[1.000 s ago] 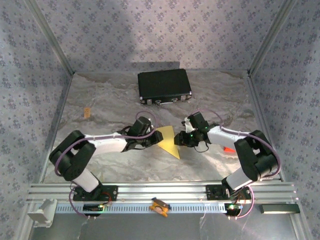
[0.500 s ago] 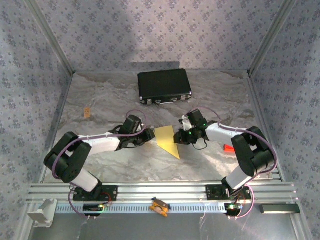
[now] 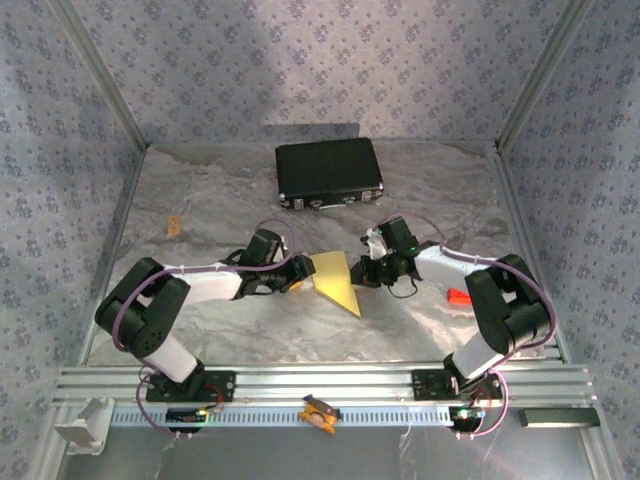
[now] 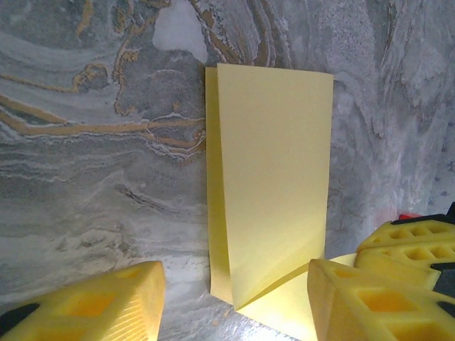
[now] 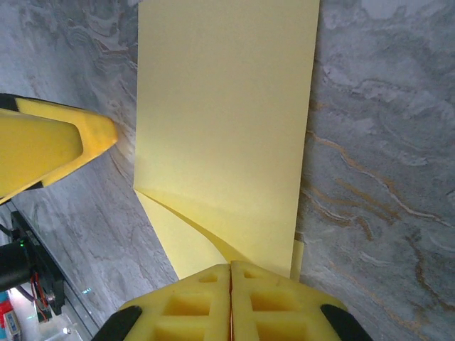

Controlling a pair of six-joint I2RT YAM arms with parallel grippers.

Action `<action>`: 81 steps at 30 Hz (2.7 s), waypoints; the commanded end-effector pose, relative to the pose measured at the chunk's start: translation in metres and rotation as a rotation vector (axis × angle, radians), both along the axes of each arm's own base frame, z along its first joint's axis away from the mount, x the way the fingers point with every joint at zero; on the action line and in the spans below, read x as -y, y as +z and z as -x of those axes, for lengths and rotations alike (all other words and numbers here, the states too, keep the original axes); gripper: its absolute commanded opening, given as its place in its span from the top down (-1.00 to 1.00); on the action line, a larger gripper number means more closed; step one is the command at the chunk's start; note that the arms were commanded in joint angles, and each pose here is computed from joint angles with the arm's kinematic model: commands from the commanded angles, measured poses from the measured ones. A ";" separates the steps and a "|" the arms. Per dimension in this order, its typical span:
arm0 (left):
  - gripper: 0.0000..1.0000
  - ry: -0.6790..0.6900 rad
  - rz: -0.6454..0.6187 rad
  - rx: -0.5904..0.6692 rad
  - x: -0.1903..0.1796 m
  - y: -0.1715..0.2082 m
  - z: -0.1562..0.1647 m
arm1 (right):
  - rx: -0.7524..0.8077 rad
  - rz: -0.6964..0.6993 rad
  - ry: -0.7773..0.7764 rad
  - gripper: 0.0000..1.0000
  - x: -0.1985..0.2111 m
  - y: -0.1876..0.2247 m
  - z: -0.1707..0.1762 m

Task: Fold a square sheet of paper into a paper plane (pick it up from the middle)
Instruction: Fourth fold the wing at the center of the table.

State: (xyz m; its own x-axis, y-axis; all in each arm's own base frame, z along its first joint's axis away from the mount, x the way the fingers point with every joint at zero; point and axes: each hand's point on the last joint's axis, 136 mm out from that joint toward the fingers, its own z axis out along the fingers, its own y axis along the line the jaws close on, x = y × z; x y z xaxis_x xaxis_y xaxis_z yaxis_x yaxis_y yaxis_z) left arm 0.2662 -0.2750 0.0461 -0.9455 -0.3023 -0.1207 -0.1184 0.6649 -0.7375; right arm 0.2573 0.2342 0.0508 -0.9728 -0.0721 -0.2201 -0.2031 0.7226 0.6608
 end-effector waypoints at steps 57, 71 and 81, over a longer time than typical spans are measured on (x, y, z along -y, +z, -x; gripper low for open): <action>0.63 -0.049 0.217 0.044 0.054 0.036 -0.031 | 1.106 0.513 0.311 0.13 -0.014 0.027 0.045; 0.65 -0.052 0.212 0.039 0.056 0.036 -0.032 | 1.115 0.582 0.346 0.16 -0.024 0.005 0.041; 0.65 -0.053 0.213 0.039 0.056 0.035 -0.031 | 1.122 0.634 0.334 0.20 -0.022 0.001 0.037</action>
State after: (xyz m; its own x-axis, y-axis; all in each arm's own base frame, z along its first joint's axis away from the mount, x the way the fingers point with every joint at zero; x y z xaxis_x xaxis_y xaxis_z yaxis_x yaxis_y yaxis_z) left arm 0.2960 -0.3230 0.0706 -0.9529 -0.2914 -0.0844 -0.0830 0.5179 -0.8514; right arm 0.2142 0.2480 0.0380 -0.2264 -0.6776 -0.6997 -0.6626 0.6337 -0.3993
